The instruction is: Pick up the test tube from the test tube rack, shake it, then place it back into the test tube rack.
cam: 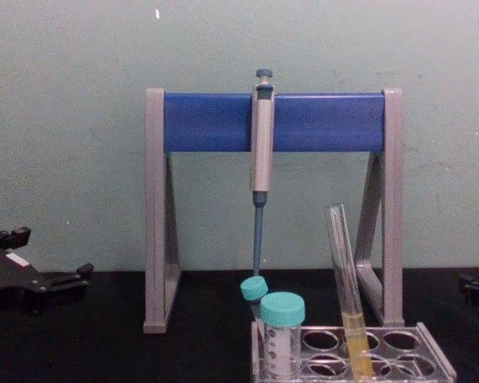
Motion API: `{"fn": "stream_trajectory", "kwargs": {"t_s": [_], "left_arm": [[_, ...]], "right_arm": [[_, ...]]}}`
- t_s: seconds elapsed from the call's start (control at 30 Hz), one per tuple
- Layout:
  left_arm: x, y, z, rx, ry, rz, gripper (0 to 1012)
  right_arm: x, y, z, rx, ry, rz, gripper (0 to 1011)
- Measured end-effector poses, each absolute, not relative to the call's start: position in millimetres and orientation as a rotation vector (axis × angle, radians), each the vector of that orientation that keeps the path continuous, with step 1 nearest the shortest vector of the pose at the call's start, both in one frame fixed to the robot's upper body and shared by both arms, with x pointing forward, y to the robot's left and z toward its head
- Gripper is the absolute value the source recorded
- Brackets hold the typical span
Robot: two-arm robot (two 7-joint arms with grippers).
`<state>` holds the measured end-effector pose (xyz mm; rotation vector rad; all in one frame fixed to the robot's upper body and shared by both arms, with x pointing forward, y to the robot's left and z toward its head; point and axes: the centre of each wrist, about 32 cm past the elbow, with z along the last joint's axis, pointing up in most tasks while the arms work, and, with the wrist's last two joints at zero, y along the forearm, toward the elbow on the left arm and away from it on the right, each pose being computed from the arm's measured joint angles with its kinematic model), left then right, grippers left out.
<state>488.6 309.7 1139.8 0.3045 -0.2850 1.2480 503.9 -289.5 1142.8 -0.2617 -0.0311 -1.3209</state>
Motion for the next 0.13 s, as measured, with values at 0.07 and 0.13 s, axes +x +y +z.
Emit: {"fn": "stream_trajectory", "kwargs": {"t_s": [0.07, 0.13], "left_arm": [[488.6, 309.7, 1139.8, 0.305, -0.285, 1.248, 1001], [488.6, 309.7, 1139.7, 0.305, -0.285, 1.248, 1001]], "right_arm": [[503.9, -289.5, 1142.7, -0.262, -0.031, -1.321, 1000], [503.9, -289.5, 1142.8, -0.262, -0.031, -1.321, 1000]]}}
